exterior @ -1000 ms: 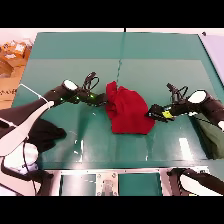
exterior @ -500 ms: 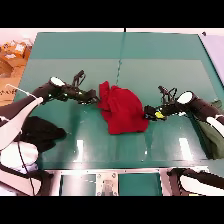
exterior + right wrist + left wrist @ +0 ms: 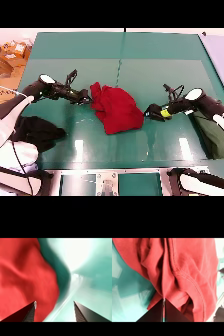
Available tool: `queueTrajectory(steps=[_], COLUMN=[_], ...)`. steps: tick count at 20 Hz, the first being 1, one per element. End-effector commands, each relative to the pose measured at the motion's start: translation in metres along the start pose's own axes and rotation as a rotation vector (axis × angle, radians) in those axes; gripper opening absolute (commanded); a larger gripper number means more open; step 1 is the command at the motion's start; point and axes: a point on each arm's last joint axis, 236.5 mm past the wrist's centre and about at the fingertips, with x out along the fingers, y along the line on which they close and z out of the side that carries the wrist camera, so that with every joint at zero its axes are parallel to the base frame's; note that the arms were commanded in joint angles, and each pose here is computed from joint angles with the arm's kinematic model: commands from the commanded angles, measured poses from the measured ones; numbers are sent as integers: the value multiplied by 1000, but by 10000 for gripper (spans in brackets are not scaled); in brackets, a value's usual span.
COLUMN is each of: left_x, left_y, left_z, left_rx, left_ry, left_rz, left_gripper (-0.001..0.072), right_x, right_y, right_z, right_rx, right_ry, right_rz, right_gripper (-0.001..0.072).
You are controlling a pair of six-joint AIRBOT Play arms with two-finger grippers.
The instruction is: Fold the shirts.
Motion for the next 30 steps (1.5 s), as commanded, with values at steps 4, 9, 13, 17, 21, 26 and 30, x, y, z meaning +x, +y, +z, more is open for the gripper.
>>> queueTrajectory(steps=[4,9,13,17,21,26,30], left_x=[-1,-18,-117,-228,-322,-399,-415], left_y=[1,3,-24,-91,-203,-318,-346], left_z=[-2,0,31,41,28,-21,-40], left_rx=[10,35,108,275,552,839,913], left_ry=[10,-5,-244,-507,-735,-935,-963], left_rz=[5,32,87,133,169,209,223], left_gripper=[19,18,18,18,18,18,19], right_x=[44,43,-55,-194,-289,-368,-404], right_y=[45,80,101,157,217,274,297], right_z=[-7,14,60,82,51,-14,-42], right_rx=[79,-12,-79,-289,-511,-737,-827], right_ry=[-44,-88,-173,-392,-529,-718,-845], right_rz=[202,314,458,559,551,514,490], right_gripper=[546,16,16,16,16,16,16])
